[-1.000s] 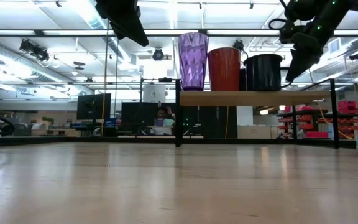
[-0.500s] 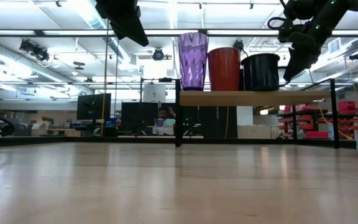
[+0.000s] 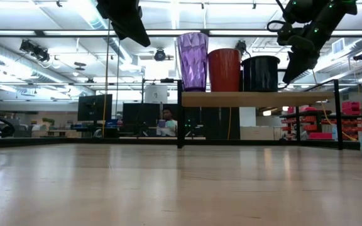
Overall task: Stack small to large cups/mugs on shelf
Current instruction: Put the black mug on the shelf
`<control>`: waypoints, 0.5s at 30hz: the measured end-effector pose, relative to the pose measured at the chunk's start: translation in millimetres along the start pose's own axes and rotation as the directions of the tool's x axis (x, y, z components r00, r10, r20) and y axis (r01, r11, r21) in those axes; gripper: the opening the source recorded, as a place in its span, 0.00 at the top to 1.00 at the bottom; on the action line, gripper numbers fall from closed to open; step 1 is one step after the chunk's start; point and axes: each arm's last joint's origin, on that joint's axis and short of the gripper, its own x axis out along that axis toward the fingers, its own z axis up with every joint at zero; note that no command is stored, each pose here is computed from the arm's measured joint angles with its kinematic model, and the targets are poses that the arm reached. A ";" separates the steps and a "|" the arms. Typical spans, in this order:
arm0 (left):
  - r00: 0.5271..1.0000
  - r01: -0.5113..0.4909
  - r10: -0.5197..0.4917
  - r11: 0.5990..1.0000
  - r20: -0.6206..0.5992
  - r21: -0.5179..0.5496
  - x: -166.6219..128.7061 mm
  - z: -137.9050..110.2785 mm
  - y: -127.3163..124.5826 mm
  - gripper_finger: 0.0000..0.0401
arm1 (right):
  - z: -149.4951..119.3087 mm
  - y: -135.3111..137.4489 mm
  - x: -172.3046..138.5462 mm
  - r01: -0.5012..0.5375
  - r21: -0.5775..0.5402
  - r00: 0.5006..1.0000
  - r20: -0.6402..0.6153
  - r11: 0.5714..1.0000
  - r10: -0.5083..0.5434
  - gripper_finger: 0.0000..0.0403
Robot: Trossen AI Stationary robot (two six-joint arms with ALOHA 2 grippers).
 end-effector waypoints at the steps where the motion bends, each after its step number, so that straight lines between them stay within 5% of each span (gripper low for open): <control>1: 1.000 0.000 0.000 1.000 0.000 0.000 0.0 0.0 0.0 0.94 | 0.0 0.0 0.0 0.000 -0.001 1.000 0.000 1.000 0.000 0.84; 15: 1.000 0.000 0.000 1.000 0.000 -0.001 0.0 0.0 0.1 0.96 | -1.3 -0.3 -1.5 0.015 -0.019 1.000 -0.004 1.000 -0.015 0.84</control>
